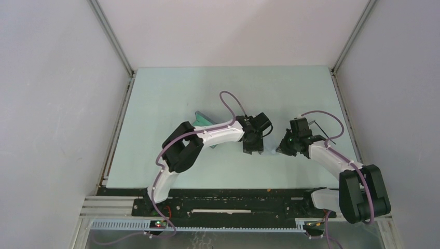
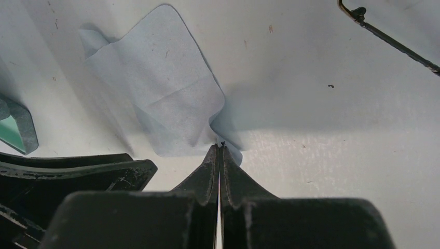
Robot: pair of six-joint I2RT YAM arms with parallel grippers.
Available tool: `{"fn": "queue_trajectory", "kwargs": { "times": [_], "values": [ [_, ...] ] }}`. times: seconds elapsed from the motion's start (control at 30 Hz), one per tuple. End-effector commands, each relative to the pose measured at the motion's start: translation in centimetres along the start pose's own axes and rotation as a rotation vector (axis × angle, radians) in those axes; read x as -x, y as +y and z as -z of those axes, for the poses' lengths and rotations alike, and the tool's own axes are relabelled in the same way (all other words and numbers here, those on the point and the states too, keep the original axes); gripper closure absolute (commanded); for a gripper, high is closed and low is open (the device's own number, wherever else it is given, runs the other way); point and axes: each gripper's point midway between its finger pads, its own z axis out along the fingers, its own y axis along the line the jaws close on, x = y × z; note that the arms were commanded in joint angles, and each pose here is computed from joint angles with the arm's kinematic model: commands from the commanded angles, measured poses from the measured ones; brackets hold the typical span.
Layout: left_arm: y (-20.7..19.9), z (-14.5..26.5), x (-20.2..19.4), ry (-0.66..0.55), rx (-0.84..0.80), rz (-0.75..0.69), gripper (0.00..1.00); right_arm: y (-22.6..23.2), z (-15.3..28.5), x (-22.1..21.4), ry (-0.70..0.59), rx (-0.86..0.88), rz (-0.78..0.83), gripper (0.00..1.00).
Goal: Organize the sunglasses
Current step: Adjust the glasses cleaning cloth at the center of the board.
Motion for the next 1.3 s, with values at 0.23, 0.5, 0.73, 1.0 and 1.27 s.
{"fn": "queue_trajectory", "kwargs": {
  "times": [0.23, 0.5, 0.73, 1.0, 1.27],
  "values": [
    [-1.4, 0.2, 1.5, -0.065, 0.091, 0.037, 0.58, 0.7, 0.9, 1.3, -0.058, 0.033, 0.031, 1.0],
    [-1.6, -0.6, 0.1, -0.018, 0.092, 0.051, 0.6, 0.3, 1.3, 1.4, -0.073, 0.024, 0.037, 1.0],
    [-2.1, -1.7, -0.5, 0.011, 0.071, 0.065, 0.65, 0.4, 1.1, 1.1, -0.065, 0.03, 0.031, 1.0],
    [-2.4, -2.4, -0.5, 0.01, 0.056, 0.085, 0.71, 0.4, 1.2, 1.2, -0.068, 0.034, 0.034, 1.0],
    [-1.8, -3.5, -0.3, 0.02, 0.063, 0.107, 0.88, 0.2, 1.1, 0.9, -0.056, 0.027, 0.037, 1.0]
  ]
}}
